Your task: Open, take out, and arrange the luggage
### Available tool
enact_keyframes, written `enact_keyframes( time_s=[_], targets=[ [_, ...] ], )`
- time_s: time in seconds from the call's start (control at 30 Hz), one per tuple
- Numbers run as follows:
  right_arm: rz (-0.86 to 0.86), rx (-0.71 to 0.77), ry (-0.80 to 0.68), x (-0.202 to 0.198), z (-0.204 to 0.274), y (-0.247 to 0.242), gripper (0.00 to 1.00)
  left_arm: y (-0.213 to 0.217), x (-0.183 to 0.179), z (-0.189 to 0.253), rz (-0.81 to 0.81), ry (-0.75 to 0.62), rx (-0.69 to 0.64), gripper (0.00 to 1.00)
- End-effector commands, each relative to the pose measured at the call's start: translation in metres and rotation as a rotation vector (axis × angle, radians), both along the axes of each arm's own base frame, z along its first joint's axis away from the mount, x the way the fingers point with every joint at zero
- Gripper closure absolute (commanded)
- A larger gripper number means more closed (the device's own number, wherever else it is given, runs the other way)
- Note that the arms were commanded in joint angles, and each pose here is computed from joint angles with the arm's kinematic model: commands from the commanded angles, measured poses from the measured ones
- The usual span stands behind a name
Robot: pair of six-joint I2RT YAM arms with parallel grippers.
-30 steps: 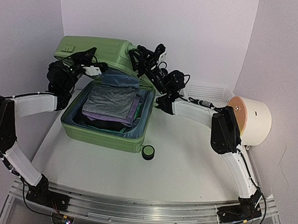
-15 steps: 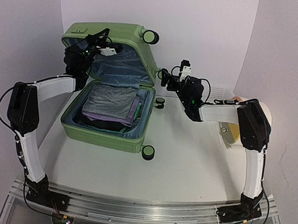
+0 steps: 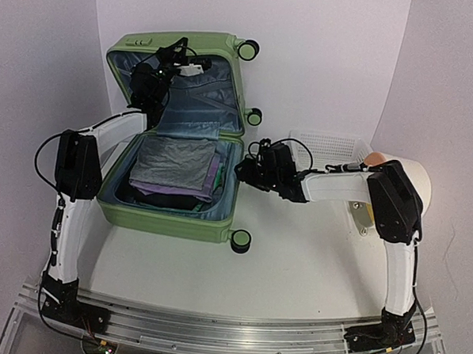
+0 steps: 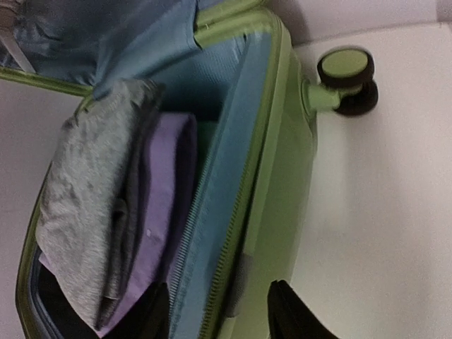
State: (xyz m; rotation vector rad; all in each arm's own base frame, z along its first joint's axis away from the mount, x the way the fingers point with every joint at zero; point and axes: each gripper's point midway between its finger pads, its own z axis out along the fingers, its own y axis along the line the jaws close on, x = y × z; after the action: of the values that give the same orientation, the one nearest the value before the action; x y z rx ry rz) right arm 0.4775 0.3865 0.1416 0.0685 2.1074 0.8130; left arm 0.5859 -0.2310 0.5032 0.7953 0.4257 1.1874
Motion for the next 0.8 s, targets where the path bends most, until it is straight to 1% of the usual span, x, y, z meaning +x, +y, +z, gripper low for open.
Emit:
enact_keyframes(
  time_s=[0.0, 0.1, 0.13, 0.17, 0.2, 0.23, 0.33, 0.37, 0.4, 0.43, 0.53, 0.63, 0.77],
  targets=[
    [0.046, 0.054, 0.134, -0.009, -0.031, 0.027, 0.56, 0.031, 0.049, -0.044, 0.11, 0.075, 0.053, 1.0],
    [0.028, 0.057, 0.147, -0.007, -0.041, 0.031, 0.6, 0.031, 0.059, -0.052, 0.115, 0.069, 0.055, 1.0],
    [0.013, 0.057, 0.149, -0.006, -0.043, 0.031, 0.61, 0.031, 0.062, -0.055, 0.118, 0.065, 0.059, 0.96],
    [-0.002, 0.058, 0.153, -0.006, -0.045, 0.03, 0.63, 0.031, 0.064, -0.059, 0.123, 0.064, 0.065, 0.89],
    [-0.016, 0.059, 0.157, -0.007, -0.046, 0.029, 0.64, 0.03, 0.065, -0.062, 0.127, 0.06, 0.069, 0.78],
    [-0.024, 0.059, 0.158, -0.007, -0.047, 0.029, 0.64, 0.03, 0.065, -0.064, 0.128, 0.055, 0.071, 0.65],
    [-0.028, 0.062, 0.155, -0.008, -0.046, 0.031, 0.64, 0.032, 0.064, -0.068, 0.132, 0.065, 0.066, 0.25],
    [-0.027, 0.062, 0.151, -0.008, -0.045, 0.032, 0.64, 0.033, 0.064, -0.069, 0.133, 0.071, 0.059, 0.14],
    [-0.029, 0.061, 0.148, -0.008, -0.044, 0.032, 0.63, 0.034, 0.063, -0.067, 0.134, 0.07, 0.051, 0.07],
    [-0.03, 0.061, 0.144, -0.008, -0.043, 0.032, 0.63, 0.036, 0.062, -0.065, 0.137, 0.069, 0.045, 0.02],
    [-0.034, 0.067, 0.133, -0.006, -0.038, 0.033, 0.63, 0.038, 0.058, -0.057, 0.133, 0.061, 0.029, 0.0],
    [-0.035, 0.073, 0.123, -0.003, -0.034, 0.036, 0.66, 0.042, 0.055, -0.037, 0.106, 0.065, -0.028, 0.0],
    [-0.047, 0.054, 0.134, -0.007, -0.042, 0.031, 0.73, 0.052, 0.048, -0.007, 0.071, 0.049, -0.09, 0.0]
  ],
)
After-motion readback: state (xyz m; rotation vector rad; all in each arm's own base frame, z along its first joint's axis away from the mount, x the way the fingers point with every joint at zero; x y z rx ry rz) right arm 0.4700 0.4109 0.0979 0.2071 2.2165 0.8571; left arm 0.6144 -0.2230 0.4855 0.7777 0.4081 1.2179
